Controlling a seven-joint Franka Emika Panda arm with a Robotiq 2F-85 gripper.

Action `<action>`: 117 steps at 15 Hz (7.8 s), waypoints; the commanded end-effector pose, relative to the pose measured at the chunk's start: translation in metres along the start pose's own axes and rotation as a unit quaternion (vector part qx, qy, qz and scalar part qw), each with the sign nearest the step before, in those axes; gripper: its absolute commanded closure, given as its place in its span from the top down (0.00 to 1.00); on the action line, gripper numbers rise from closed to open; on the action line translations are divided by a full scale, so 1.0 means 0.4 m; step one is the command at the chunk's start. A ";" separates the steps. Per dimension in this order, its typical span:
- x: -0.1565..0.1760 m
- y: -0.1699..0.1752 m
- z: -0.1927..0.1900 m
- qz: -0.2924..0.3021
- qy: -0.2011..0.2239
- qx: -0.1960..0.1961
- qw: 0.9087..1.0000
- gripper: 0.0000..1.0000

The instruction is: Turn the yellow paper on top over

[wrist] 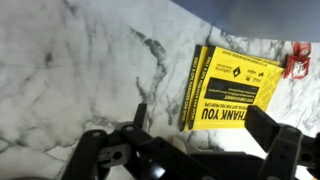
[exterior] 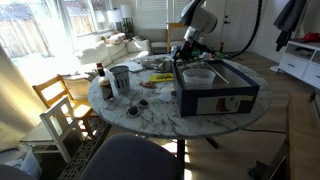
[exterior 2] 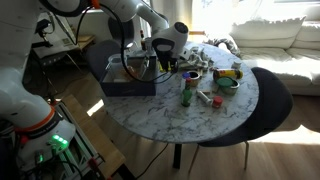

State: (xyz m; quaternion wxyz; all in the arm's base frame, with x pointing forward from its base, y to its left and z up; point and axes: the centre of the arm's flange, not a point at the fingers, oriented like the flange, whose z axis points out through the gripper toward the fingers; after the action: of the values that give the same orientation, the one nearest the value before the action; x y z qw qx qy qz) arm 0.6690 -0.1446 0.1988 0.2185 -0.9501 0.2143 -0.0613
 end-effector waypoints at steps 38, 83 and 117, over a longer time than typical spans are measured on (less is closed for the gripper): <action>0.071 -0.147 -0.088 -0.018 0.037 0.067 0.997 0.01; 0.265 -0.319 -0.089 0.004 0.016 -0.347 0.938 0.01; 0.281 -0.362 0.046 0.116 -0.024 -0.282 0.952 0.30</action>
State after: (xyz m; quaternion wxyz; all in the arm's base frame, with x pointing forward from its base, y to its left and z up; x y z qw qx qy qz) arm 0.7797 -0.0705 0.2597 -0.1073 -0.9449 0.3002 0.0747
